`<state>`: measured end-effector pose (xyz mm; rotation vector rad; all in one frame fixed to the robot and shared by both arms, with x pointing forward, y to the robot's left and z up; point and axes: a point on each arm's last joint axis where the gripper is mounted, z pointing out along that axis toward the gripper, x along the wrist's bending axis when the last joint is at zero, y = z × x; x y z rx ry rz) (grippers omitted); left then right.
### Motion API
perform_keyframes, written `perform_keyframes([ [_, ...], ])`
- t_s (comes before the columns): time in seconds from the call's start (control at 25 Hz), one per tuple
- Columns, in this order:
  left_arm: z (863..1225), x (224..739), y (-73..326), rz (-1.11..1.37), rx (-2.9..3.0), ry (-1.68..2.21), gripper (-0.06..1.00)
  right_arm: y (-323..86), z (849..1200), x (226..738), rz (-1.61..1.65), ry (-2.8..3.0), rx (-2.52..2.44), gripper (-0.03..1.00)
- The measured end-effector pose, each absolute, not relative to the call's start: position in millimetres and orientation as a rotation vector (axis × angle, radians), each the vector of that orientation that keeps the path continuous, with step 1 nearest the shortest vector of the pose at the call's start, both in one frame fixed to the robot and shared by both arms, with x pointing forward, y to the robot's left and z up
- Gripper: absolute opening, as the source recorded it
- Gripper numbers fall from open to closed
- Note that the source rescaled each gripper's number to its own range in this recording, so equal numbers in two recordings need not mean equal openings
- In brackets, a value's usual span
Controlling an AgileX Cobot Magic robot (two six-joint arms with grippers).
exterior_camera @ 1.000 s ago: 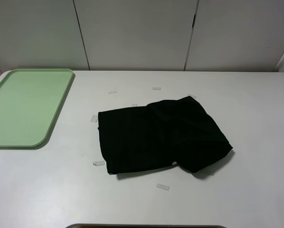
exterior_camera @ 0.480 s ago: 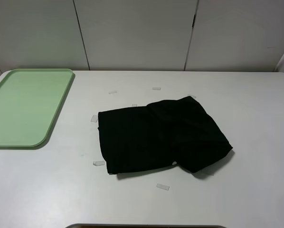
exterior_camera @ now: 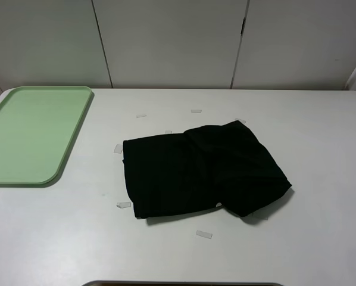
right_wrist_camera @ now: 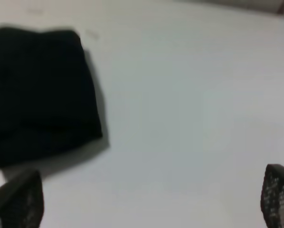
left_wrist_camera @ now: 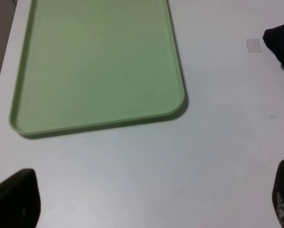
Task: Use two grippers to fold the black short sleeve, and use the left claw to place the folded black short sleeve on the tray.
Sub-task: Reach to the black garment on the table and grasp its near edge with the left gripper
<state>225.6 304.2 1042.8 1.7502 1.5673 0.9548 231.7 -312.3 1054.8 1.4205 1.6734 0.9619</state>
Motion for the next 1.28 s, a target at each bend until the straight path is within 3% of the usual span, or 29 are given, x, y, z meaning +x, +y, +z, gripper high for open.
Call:
perform_keyframes([
  [1.28, 1042.9, 226.0, 305.2, 0.926, 1.804, 1.484, 0.98, -305.8, 1052.2, 236.7, 1.054, 1.672, 1.409, 1.00],
])
